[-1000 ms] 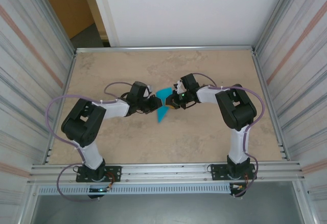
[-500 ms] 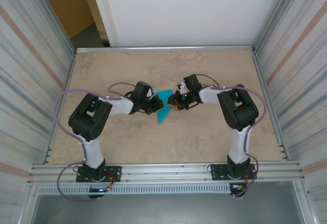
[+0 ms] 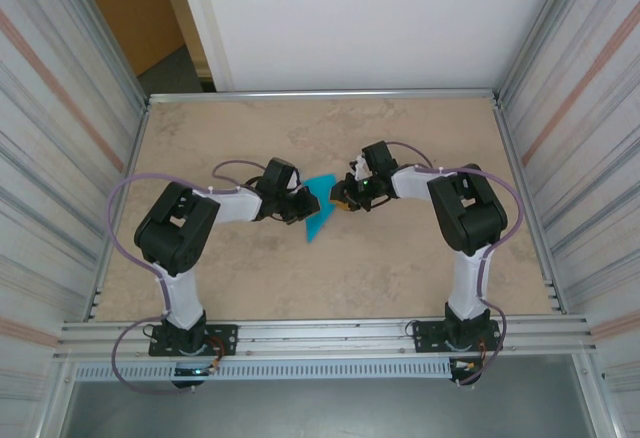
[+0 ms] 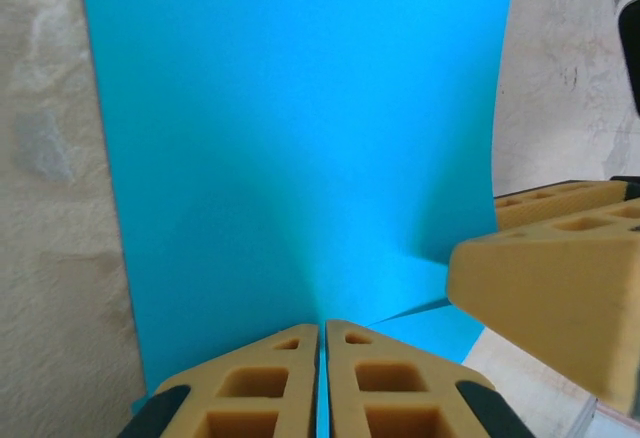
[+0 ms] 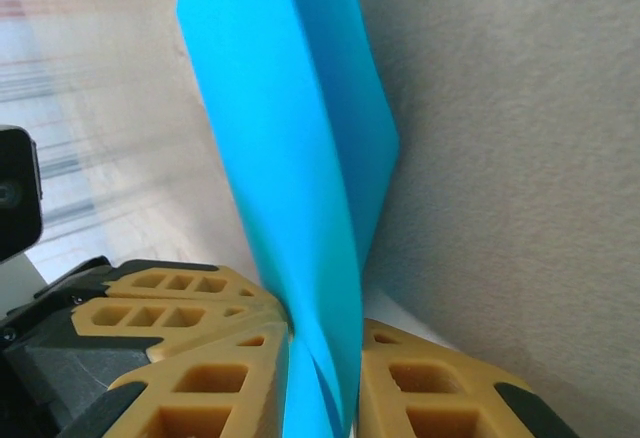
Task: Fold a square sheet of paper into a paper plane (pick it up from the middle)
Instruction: Turn over the paper at the center of the table.
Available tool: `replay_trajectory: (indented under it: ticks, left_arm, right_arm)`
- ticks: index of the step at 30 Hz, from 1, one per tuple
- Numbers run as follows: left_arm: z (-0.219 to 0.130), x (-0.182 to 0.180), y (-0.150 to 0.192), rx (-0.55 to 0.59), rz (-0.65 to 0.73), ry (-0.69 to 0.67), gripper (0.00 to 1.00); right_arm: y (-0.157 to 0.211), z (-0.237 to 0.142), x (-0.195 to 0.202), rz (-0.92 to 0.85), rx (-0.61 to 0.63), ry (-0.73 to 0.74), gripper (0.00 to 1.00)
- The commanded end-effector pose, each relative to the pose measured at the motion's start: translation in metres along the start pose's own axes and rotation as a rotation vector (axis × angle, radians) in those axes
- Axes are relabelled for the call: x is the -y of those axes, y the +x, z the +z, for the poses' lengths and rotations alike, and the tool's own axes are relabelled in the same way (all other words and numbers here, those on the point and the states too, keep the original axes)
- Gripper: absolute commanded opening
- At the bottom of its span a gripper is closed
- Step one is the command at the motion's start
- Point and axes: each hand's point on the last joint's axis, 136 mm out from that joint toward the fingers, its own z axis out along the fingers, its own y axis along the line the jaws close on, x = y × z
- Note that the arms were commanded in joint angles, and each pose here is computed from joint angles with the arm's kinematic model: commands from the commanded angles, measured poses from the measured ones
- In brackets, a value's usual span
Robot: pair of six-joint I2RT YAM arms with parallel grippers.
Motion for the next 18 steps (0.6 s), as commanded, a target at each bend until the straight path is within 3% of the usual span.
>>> replay_trajectory:
  ticks: [1,12,18]
  left_arm:
    - [-0.002,-0.002,-0.002,0.01,0.029,-0.038,0.11]
    - [-0.017,0.013,-0.01,0.057,0.075,-0.006,0.16]
    - [-0.022,0.01,-0.005,0.051,0.083,-0.017,0.17]
  right_arm:
    - [0.004,0.006,-0.008,-0.001,-0.041,-0.017,0.23]
    - [0.005,0.008,-0.012,-0.004,-0.044,0.012,0.09]
    - [0.006,0.009,-0.007,0.002,-0.044,0.031,0.05]
